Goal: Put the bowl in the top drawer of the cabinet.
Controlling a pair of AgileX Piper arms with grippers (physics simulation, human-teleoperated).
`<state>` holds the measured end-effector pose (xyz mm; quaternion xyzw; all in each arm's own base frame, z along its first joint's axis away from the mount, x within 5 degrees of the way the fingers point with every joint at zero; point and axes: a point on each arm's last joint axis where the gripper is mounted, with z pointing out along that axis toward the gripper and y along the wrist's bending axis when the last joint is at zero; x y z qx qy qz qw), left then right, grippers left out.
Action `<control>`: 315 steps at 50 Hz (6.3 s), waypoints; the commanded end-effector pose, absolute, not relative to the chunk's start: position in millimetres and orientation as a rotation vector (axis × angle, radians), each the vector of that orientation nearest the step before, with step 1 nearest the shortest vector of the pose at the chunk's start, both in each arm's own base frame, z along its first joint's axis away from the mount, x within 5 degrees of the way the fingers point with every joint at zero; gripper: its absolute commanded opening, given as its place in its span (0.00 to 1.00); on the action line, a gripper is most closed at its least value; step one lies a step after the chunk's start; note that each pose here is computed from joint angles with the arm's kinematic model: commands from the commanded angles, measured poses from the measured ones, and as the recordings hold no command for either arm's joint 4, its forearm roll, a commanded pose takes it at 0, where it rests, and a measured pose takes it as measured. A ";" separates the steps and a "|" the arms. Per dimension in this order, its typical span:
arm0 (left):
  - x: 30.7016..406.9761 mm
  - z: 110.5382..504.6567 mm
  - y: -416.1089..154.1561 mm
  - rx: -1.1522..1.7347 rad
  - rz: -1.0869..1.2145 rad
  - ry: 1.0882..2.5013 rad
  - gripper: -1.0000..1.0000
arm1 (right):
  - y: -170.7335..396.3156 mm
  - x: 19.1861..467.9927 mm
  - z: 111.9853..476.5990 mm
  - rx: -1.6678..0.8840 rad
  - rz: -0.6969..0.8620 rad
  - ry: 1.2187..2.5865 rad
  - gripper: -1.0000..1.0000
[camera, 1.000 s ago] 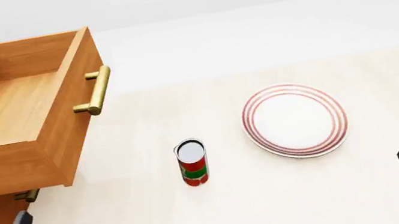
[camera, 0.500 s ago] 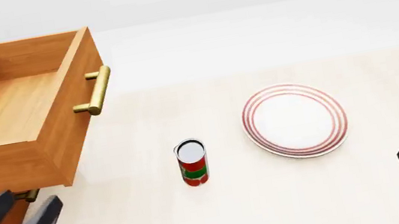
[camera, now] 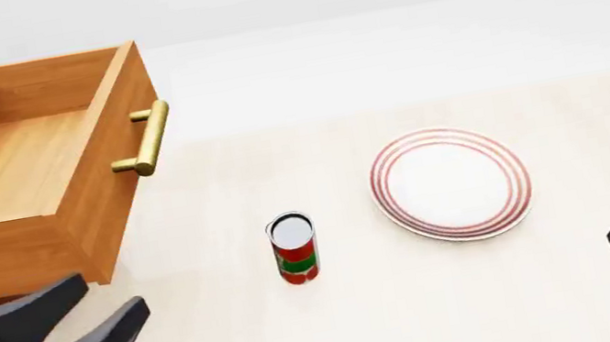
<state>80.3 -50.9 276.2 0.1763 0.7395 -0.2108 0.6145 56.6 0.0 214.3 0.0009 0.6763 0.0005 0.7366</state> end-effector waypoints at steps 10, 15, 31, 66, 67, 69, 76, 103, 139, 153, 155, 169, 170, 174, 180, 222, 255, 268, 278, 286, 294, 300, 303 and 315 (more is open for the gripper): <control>88.0 276.0 -76.4 0.501 -0.625 1.755 1.00 | 0.0 56.6 214.3 0.002 0.001 1.486 1.00; 89.5 274.5 -83.0 0.517 -0.657 1.772 1.00 | 0.0 56.6 214.3 0.002 0.001 1.485 1.00; 96.0 272.0 -114.6 0.552 -0.802 1.842 1.00 | 0.0 56.6 214.3 0.002 0.001 1.486 1.00; 101.8 232.4 -198.3 0.484 -1.082 2.113 1.00 | 0.0 56.6 214.3 0.002 0.001 1.485 1.00; 101.9 231.3 -199.5 0.481 -1.084 2.119 1.00 | 0.0 56.6 214.3 0.002 0.001 1.485 1.00; 101.7 229.7 -202.2 0.476 -1.093 2.126 1.00 | 0.0 56.6 214.3 0.002 0.001 1.485 1.00; 99.2 227.3 -215.5 0.487 -1.126 2.141 1.00 | 0.0 56.6 214.3 0.002 0.001 1.485 1.00; 97.7 213.8 -254.0 0.520 -1.174 2.171 1.00 | 0.0 56.6 214.3 0.002 0.001 1.486 1.00; 96.5 187.8 -301.1 0.564 -1.177 2.238 1.00 | 0.0 56.6 214.3 0.002 0.001 1.486 1.00; 96.4 177.8 -310.6 0.556 -1.174 2.269 1.00 | 0.0 56.6 214.3 0.002 0.001 1.486 1.00; 96.6 176.7 -311.8 0.556 -1.172 2.272 1.00 | 0.0 56.6 214.3 0.002 0.001 1.486 1.00; 94.7 169.8 -325.7 0.569 -1.171 2.293 1.00 | 0.0 56.7 214.3 0.002 0.001 1.486 1.00; 94.6 169.3 -326.8 0.569 -1.171 2.295 1.00 | 0.0 56.6 214.3 0.002 0.001 1.486 1.00; 93.7 167.0 -331.2 0.572 -1.173 2.300 1.00 | 0.0 56.6 214.3 0.002 0.001 1.486 1.00; 93.8 161.3 -337.3 0.570 -1.173 2.311 1.00 | 0.0 56.6 214.3 0.002 0.001 1.485 1.00; 81.1 127.8 -354.8 0.570 -1.188 2.373 1.00 | 0.0 56.6 214.3 0.002 0.001 1.485 1.00; 78.5 112.4 -359.7 0.552 -1.193 2.399 1.00 | 0.0 56.6 214.4 0.002 0.001 1.485 1.00; 79.8 109.0 -359.8 0.545 -1.187 2.406 1.00 | 0.0 56.6 214.4 0.002 0.001 1.485 1.00; 88.2 119.0 -355.6 0.539 -1.173 2.387 0.00 | 0.0 56.7 214.3 0.002 0.001 1.486 1.00; 99.6 128.3 -349.8 0.532 -1.140 2.376 0.00 | 0.0 56.6 214.3 0.002 0.001 1.486 1.00; 107.5 142.9 -341.8 0.524 -1.125 2.356 0.00 | 0.0 56.6 214.3 0.002 0.001 1.485 1.00; 110.5 149.1 -338.5 0.522 -1.119 2.347 0.00 | 0.0 56.6 214.4 0.002 0.001 1.485 1.00; 112.3 153.1 -336.8 0.522 -1.115 2.341 0.00 | 0.0 56.7 214.3 0.002 0.001 1.486 1.00; 122.1 169.4 -328.5 0.514 -1.094 2.316 0.00 | 0.0 56.6 214.3 0.002 0.001 1.486 1.00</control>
